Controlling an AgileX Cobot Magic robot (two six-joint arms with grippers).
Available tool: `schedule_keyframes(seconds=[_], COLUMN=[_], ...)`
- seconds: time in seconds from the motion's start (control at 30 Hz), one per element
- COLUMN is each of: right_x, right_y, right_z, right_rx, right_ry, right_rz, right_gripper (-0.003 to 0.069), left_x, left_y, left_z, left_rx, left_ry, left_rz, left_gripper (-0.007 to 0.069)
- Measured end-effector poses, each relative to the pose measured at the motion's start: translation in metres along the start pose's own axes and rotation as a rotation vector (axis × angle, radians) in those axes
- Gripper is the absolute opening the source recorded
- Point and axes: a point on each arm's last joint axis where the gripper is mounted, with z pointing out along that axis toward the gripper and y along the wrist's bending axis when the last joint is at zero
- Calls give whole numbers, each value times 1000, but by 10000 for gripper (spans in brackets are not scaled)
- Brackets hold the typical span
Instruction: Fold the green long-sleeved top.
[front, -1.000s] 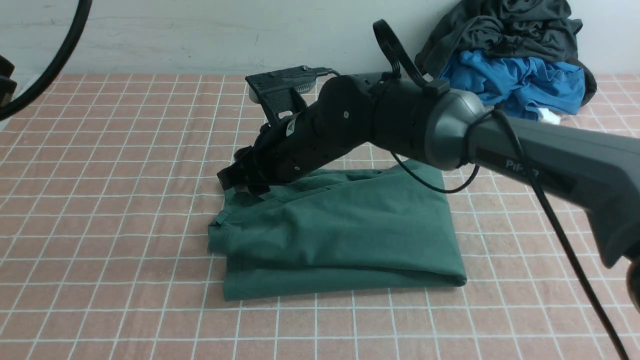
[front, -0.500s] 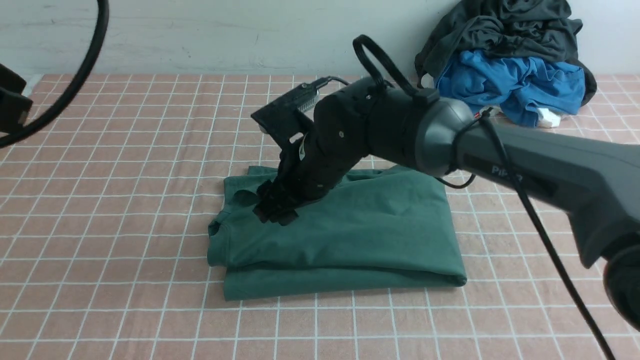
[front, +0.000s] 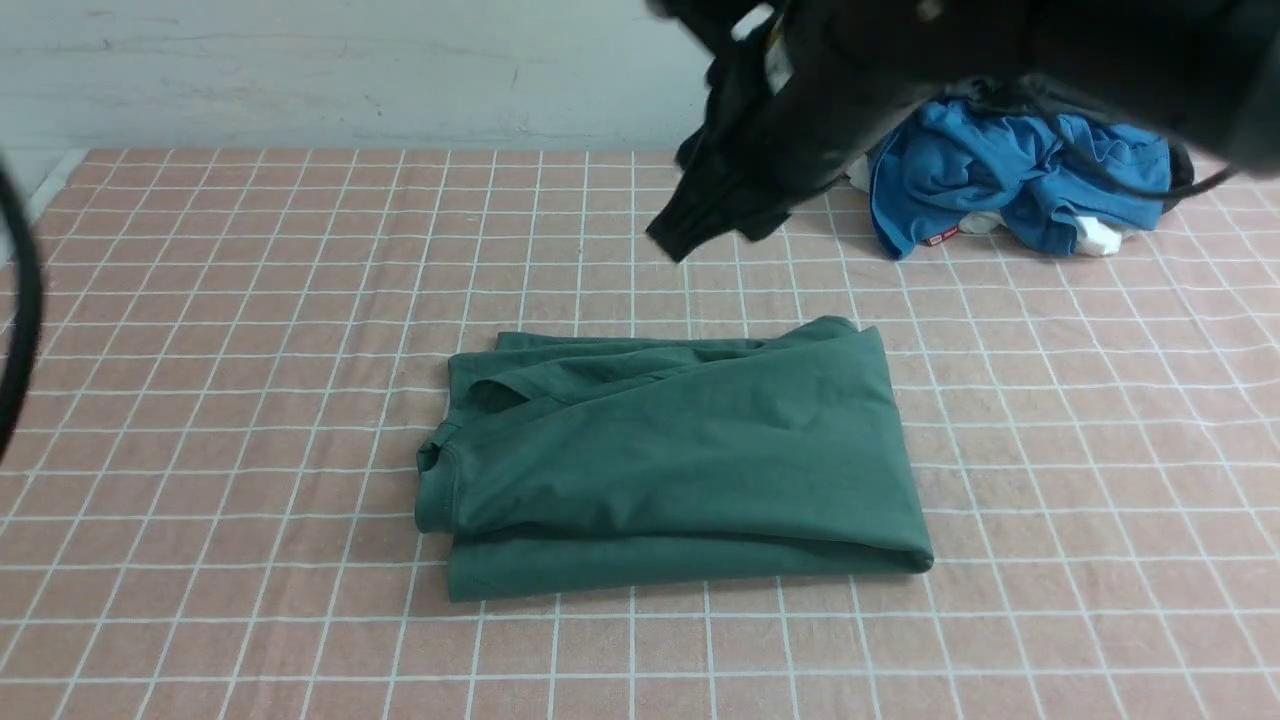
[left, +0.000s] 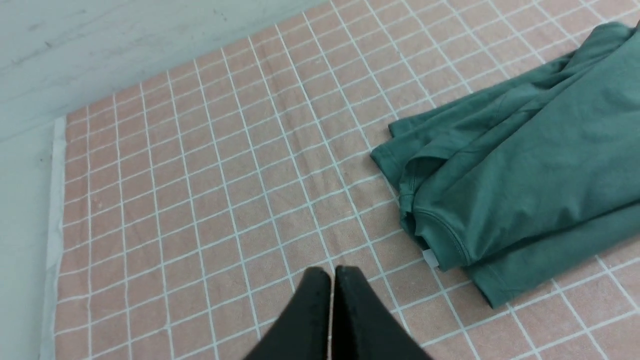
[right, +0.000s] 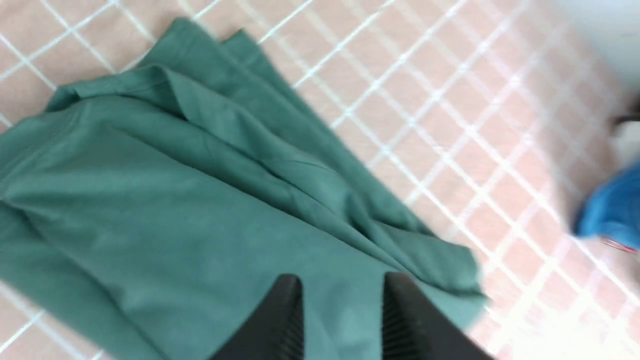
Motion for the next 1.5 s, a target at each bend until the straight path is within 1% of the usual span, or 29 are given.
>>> schedule_keyframes(seconds=[0.13,0.2,0.3,0.43,0.5,0.6,0.77,0.93,1.13,1.5], right_x=[8,18,38,75,92,121,161,190,204,208], right_y=[-15,-18,-18,-16,-14,-13,-13,-14,-16,-16], right_z=[-69,-93,-113,-137,-144,-162,-191,-209,-221,-217], right_rx=[-9,-21,-35,-64,-75,-75,-64,-34,-23,-22], right_ry=[-113,-151,-198,-295,-336,-459,-668,-758,-798,-748], right_rz=[48,61,68,82,87,95,107,100,106,103], right_gripper=[92,68,50,45,45,45,45,45,45,45], left_x=[46,65,94,127,135,149,162,167,166,166], left_y=[-8,-12,-18,-26,-28,-31,-35,-37,-37,-37], left_z=[-26,-33,-39,-41,-42,-33,-15,-8,-8,-8], left_rx=[-13,-17,-22,-32,-37,-49,-43,-39,-41,-41], left_ry=[-65,-91,-130,-240,-294,-342,-287,-265,-275,-275], left_rz=[-52,-76,-107,-154,-164,-164,-156,-154,-153,-153], left_gripper=[-3,-3,-3,-3,-3,-3,-3,-3,-3,-3])
